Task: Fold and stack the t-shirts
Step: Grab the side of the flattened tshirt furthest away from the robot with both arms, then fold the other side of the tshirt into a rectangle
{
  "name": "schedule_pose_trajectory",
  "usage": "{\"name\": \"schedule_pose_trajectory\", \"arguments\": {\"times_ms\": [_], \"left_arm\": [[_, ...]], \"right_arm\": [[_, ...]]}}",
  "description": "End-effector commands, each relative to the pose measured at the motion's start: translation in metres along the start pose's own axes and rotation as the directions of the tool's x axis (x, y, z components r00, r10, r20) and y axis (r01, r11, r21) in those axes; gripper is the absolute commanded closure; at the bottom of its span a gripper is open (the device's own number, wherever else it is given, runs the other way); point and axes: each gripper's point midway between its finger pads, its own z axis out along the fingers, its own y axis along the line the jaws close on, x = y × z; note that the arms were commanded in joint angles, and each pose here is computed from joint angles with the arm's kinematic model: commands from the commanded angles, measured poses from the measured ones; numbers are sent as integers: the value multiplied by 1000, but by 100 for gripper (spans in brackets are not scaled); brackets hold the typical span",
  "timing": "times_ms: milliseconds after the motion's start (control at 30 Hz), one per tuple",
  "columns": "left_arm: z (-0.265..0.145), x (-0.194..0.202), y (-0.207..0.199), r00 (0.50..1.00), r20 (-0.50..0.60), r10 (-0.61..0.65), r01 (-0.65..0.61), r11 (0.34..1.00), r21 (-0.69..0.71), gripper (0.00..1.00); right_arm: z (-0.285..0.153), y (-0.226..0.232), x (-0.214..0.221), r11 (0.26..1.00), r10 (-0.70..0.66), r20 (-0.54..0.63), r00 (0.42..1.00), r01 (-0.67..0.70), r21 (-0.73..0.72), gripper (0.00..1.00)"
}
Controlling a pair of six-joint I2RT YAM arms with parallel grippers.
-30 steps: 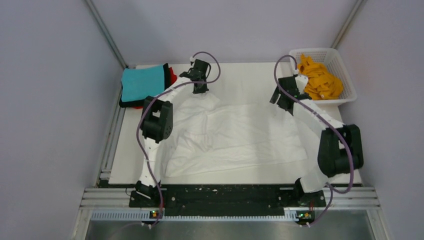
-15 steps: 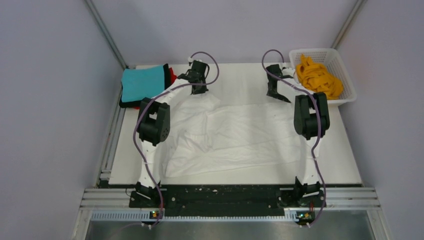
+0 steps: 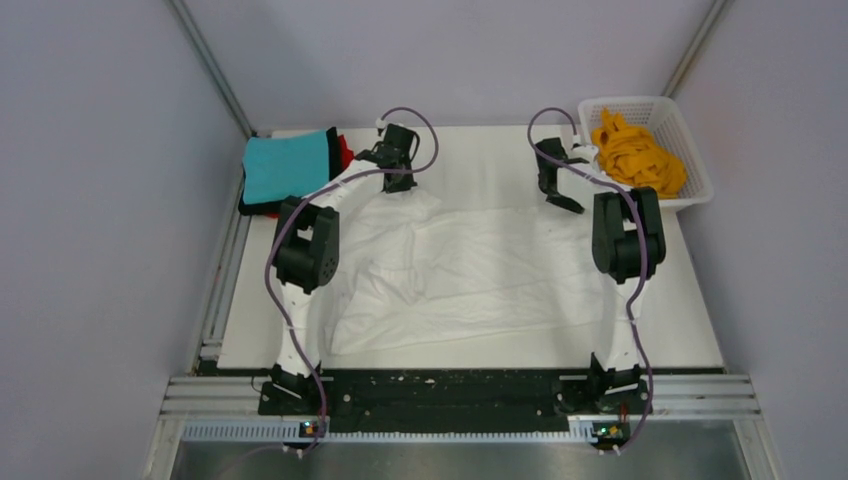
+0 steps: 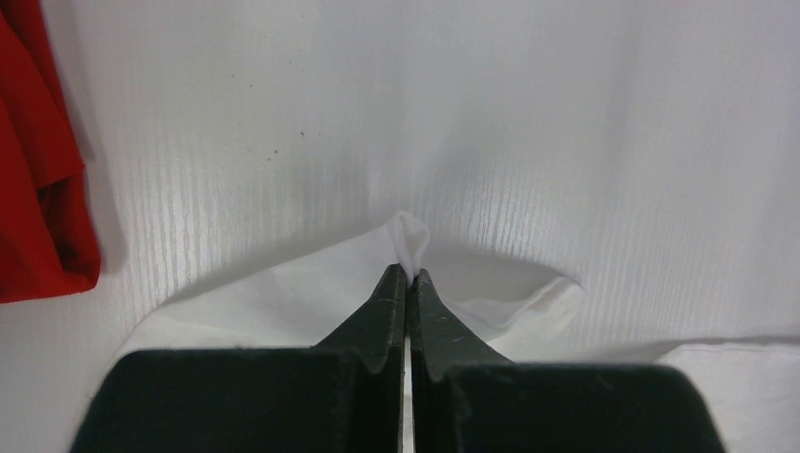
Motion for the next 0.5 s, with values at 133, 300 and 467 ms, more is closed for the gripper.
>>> {"name": "schedule_pose_trajectory", "arguments": {"times_ms": [133, 300, 467], "left_arm": [[-34, -28, -8, 996, 85, -25, 22, 999, 34, 100], [-37, -31, -12, 995, 91, -26, 21, 998, 53, 100], [-46, -31, -13, 995, 102, -18, 12, 998, 56, 100]], "right_arm": [[-2, -14, -4, 999, 48, 32, 998, -49, 22, 73], [-4, -4, -14, 997, 76, 53, 996, -75, -22, 92], [-16, -1, -25, 993, 83, 72, 994, -77, -84, 100]]}}
